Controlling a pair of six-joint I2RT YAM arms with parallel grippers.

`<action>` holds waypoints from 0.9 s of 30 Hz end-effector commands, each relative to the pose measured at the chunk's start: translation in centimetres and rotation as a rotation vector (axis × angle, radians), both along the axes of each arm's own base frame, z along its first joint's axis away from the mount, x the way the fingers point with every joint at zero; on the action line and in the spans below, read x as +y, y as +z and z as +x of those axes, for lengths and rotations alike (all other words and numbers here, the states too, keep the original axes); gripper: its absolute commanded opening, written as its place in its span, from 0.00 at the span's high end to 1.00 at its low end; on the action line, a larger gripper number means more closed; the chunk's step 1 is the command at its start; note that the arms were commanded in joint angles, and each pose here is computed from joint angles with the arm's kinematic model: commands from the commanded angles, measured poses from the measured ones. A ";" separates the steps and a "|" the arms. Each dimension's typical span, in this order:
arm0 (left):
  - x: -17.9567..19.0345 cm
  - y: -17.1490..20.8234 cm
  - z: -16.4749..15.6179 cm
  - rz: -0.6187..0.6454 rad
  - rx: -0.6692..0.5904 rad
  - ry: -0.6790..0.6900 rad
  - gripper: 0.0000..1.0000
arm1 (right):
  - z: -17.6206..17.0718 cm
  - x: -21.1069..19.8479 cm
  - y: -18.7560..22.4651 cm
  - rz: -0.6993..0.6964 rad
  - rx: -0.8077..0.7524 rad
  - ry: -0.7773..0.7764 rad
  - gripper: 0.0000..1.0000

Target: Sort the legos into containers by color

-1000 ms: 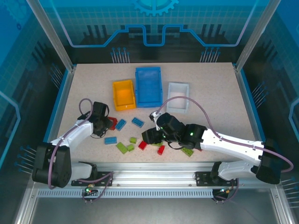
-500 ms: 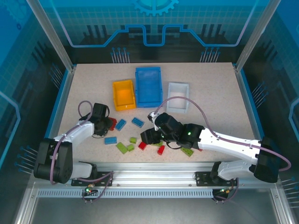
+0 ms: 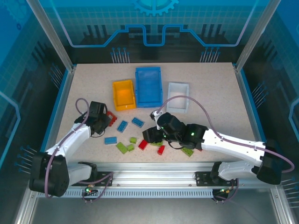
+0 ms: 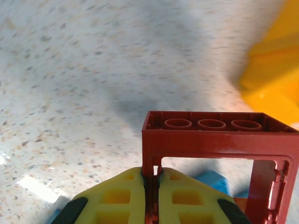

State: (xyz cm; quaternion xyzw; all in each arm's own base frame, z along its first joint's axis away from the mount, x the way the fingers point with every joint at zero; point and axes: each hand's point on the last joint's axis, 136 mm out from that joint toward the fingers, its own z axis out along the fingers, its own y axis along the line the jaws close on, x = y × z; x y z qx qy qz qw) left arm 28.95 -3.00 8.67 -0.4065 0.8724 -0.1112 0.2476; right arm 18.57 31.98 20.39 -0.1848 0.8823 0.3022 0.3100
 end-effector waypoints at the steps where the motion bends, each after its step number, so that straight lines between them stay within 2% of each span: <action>1: -3.7 4.8 2.4 0.070 -0.085 -0.231 0.99 | 1.6 -1.8 3.0 -0.003 -0.115 -0.095 0.44; 3: -7.3 6.6 4.1 0.103 -0.105 -0.369 1.00 | 3.1 -3.3 3.8 -0.010 -0.150 -0.176 0.43; 6: -12.0 8.4 6.7 0.179 -0.121 -0.507 1.00 | 4.7 -4.9 4.8 -0.008 -0.169 -0.265 0.43; 11: -16.7 8.7 11.5 0.243 -0.111 -0.586 1.00 | 6.3 -7.7 5.9 -0.006 -0.168 -0.363 0.43; 18: -18.2 5.2 16.9 0.405 -0.010 -0.591 1.00 | 6.4 -10.4 6.3 0.012 -0.166 -0.416 0.43; 27: -19.4 1.2 18.8 0.435 0.071 -0.633 1.00 | 6.5 -12.4 3.8 -0.030 -0.106 -0.466 0.42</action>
